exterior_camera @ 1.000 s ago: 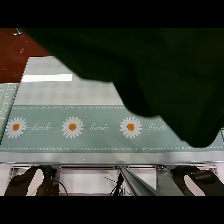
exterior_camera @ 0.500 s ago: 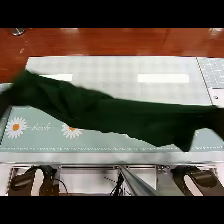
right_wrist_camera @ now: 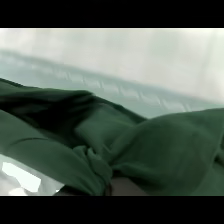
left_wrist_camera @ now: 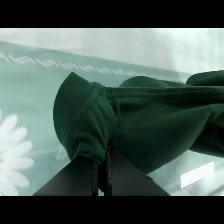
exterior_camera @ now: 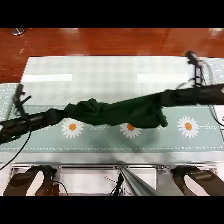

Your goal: Fold the shirts.

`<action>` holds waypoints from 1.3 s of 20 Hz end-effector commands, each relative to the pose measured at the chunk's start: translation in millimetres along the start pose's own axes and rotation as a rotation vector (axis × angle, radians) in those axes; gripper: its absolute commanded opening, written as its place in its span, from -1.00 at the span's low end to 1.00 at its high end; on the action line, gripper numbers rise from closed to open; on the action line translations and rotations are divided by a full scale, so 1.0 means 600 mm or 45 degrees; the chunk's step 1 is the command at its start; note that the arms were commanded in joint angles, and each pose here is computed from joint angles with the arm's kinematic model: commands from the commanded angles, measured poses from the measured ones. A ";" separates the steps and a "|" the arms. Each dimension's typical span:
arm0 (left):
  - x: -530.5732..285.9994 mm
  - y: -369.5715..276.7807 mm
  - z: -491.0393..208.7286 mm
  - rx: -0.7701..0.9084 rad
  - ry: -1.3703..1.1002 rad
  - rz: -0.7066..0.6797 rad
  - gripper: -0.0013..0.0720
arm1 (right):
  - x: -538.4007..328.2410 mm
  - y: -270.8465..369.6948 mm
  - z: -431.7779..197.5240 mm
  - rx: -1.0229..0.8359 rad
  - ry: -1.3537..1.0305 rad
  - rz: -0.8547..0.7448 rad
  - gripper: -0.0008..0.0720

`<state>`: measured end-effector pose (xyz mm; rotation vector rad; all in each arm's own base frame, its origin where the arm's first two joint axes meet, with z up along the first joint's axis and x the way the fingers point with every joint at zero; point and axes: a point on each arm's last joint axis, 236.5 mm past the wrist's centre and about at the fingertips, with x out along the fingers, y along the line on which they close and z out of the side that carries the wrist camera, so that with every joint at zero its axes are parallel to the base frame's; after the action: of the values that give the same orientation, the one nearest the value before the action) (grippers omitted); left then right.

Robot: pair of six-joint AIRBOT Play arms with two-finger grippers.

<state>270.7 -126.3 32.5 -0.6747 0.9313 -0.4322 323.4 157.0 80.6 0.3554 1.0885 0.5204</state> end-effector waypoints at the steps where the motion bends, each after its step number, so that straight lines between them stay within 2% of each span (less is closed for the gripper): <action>1: 0.076 0.062 0.032 -0.079 -0.055 0.107 -0.87 | 0.115 -0.028 0.066 0.136 -0.023 0.119 -0.91; 3: 0.106 0.071 0.050 -0.179 -0.045 0.104 -0.87 | 0.159 -0.041 0.097 0.194 0.008 0.147 -0.91; 4: 0.119 0.066 0.057 -0.238 -0.030 0.074 -0.87 | 0.177 -0.044 0.110 0.224 0.023 0.169 -0.83; 5: 0.130 0.056 0.065 -0.288 -0.013 0.037 -0.87 | 0.189 -0.045 0.125 0.243 0.020 0.189 -0.29; 6: 0.138 0.047 0.071 -0.293 0.014 0.013 -0.67 | 0.196 -0.043 0.140 0.246 0.017 0.205 0.52; 7: 0.141 0.038 0.078 -0.280 0.043 -0.007 0.24 | 0.194 -0.043 0.153 0.227 0.016 0.209 0.74; 8: 0.137 0.027 0.088 -0.247 0.074 -0.029 0.93 | 0.180 -0.041 0.165 0.202 0.019 0.219 0.75; 10: 0.101 0.020 0.118 -0.149 0.123 -0.040 0.95 | 0.115 -0.068 0.178 0.112 0.071 0.172 0.74; 13: 0.011 0.073 0.162 -0.245 0.150 0.076 0.95 | -0.023 -0.193 0.140 0.098 0.180 -0.091 0.74; 14: -0.015 0.100 0.167 -0.292 0.128 0.123 0.95 | -0.071 -0.252 0.119 0.162 0.175 -0.226 0.74; 16: -0.031 0.135 0.148 -0.381 0.115 0.167 0.95 | -0.126 -0.331 0.082 0.412 0.015 -0.335 0.74; 18: 0.004 0.138 0.073 -0.503 0.223 0.123 0.95 | -0.115 -0.365 0.014 0.619 -0.110 -0.327 0.74; 20: 0.054 0.111 0.007 -0.526 0.291 0.020 0.95 | -0.068 -0.363 -0.069 0.742 -0.118 -0.288 0.74; 22: 0.098 0.089 -0.020 -0.522 0.272 -0.026 0.95 | -0.024 -0.341 -0.131 0.774 -0.070 -0.225 0.74; 26: 0.168 0.087 0.002 -0.504 0.145 0.046 0.95 | 0.025 -0.300 -0.186 0.776 0.032 -0.136 0.74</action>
<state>310.0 -135.3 -47.9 -0.9817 1.2156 -0.3187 288.5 -2.3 -51.7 0.7810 1.2465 0.0616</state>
